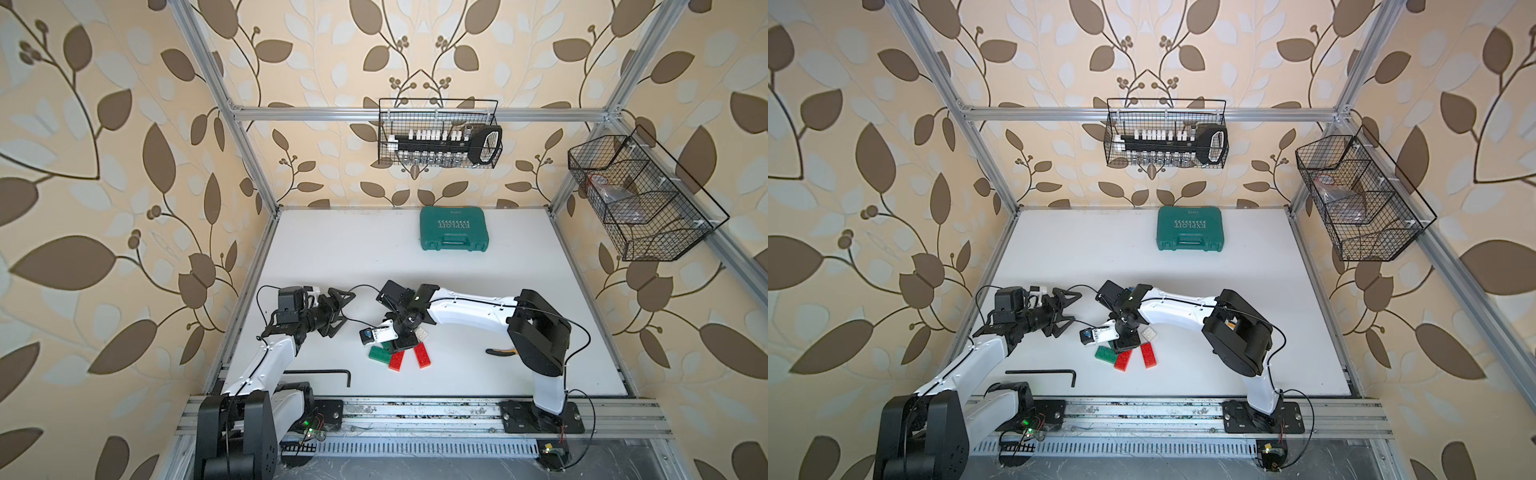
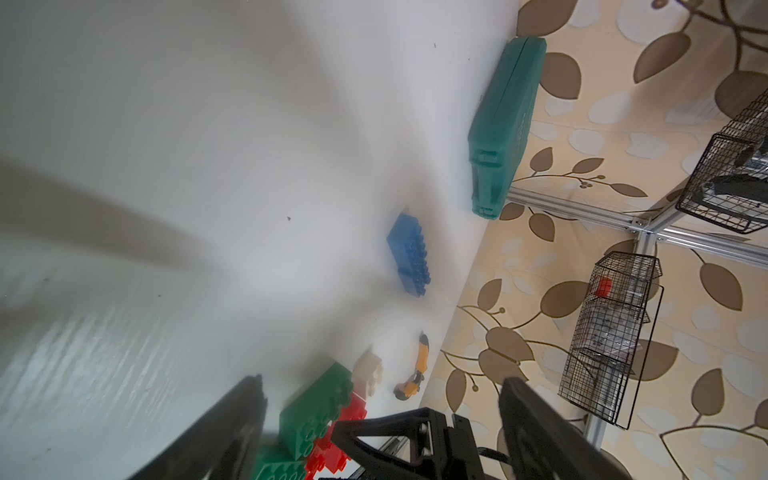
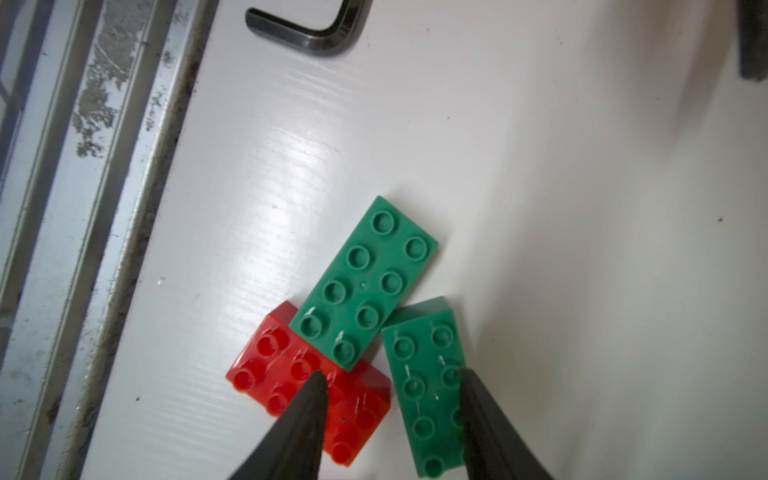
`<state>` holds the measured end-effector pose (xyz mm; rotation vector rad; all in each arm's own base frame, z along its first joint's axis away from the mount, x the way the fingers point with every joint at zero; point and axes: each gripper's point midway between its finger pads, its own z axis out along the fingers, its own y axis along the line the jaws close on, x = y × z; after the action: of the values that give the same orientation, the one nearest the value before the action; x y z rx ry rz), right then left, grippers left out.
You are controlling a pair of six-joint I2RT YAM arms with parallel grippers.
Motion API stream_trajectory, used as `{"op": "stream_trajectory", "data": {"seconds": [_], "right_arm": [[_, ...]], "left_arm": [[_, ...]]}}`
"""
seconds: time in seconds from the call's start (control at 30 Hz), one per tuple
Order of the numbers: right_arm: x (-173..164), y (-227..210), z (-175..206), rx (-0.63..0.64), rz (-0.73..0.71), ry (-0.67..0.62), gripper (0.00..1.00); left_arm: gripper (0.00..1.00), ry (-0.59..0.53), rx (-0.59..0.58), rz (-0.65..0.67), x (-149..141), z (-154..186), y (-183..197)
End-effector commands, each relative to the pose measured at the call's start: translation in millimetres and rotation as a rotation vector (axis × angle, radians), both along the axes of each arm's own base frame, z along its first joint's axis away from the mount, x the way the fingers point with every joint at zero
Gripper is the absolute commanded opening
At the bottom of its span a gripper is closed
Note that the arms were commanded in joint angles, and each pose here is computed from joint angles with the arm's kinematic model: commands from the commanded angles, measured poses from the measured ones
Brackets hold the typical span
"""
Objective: Assemble a small pinwheel with lego
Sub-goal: Pick up the lego brick from the center of the board.
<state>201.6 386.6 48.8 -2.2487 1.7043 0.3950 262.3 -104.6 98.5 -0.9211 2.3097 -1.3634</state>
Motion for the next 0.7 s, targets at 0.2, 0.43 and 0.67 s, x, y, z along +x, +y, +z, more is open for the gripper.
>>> {"op": "stream_trajectory", "data": {"seconds": [0.2,0.43,0.67], "right_arm": [[17.9,3.2,-15.8,-0.026,-0.005,-0.018,0.48],[24.7,-5.6,-23.6,-0.056,-0.018,-0.015,0.40],[26.1,-7.3,-29.3,-0.074,-0.028,0.011,0.30]], "left_arm": [[0.90,-0.035,0.023,-0.032,-1.9,2.7,0.4],[0.90,-0.033,0.015,-0.026,0.5,-1.6,0.3],[0.90,-0.029,0.019,-0.029,2.6,-3.0,-1.8]]}}
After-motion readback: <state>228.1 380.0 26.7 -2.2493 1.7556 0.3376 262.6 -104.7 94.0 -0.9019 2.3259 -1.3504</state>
